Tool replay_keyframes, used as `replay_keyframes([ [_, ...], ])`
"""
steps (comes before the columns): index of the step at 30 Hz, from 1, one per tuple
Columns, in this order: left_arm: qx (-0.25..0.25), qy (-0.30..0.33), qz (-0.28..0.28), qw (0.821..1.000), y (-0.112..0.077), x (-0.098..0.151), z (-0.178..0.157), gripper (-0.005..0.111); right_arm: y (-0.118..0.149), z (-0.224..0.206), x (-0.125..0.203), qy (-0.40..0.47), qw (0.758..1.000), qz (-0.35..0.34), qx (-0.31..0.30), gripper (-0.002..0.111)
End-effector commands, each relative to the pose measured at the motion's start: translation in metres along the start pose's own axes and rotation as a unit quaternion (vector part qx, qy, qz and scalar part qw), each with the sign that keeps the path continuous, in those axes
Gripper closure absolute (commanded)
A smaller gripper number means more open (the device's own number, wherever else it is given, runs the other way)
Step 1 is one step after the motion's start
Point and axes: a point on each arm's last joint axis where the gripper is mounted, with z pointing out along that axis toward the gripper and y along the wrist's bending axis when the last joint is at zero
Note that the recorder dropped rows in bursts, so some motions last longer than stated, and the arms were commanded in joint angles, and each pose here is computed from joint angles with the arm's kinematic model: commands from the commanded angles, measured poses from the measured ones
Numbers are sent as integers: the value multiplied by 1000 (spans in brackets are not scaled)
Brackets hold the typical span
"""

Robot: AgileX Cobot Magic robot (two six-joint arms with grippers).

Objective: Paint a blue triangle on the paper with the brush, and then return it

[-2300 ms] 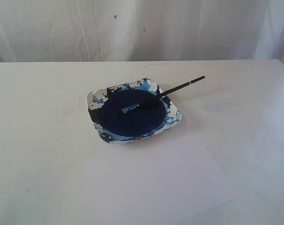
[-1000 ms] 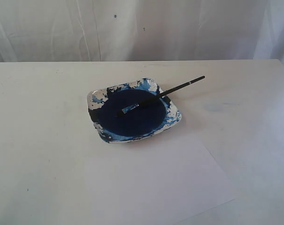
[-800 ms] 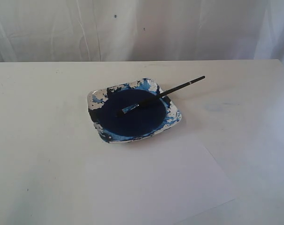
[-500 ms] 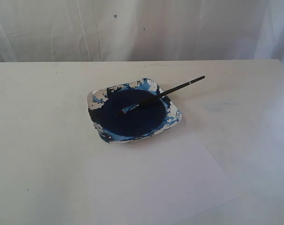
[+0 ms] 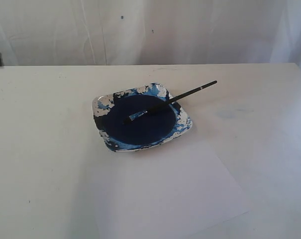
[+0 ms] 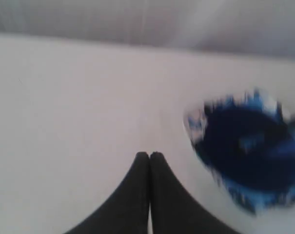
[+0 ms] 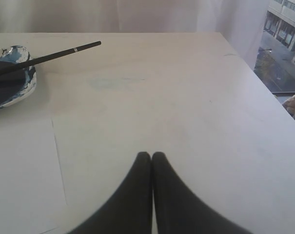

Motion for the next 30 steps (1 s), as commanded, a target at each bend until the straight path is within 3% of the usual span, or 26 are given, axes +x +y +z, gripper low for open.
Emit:
replay_keyframes([
  [1, 239, 203, 97, 944, -54, 43, 43, 107, 0, 0, 0, -5, 1000, -1, 4, 108],
  [2, 346, 238, 100, 902, -69, 54, 51, 107, 0, 0, 0, -5, 1000, -1, 4, 108],
  [4, 404, 297, 97, 860, -73, 70, 63, 107, 0, 0, 0, -5, 1000, -1, 4, 108],
  [8, 395, 356, 75, 844, -67, 101, 100, 107, 0, 0, 0, -5, 1000, -1, 4, 108],
  [13, 339, 368, 32, 865, -58, 125, 144, 107, 0, 0, 0, -5, 1000, -1, 4, 108],
  [15, 330, 377, 24, 865, -56, 131, 153, 107, 0, 0, 0, -5, 1000, -1, 4, 108],
  [30, 253, 340, 24, 905, -45, 133, 172, 107, 0, 0, 0, -5, 1000, -1, 4, 108],
])
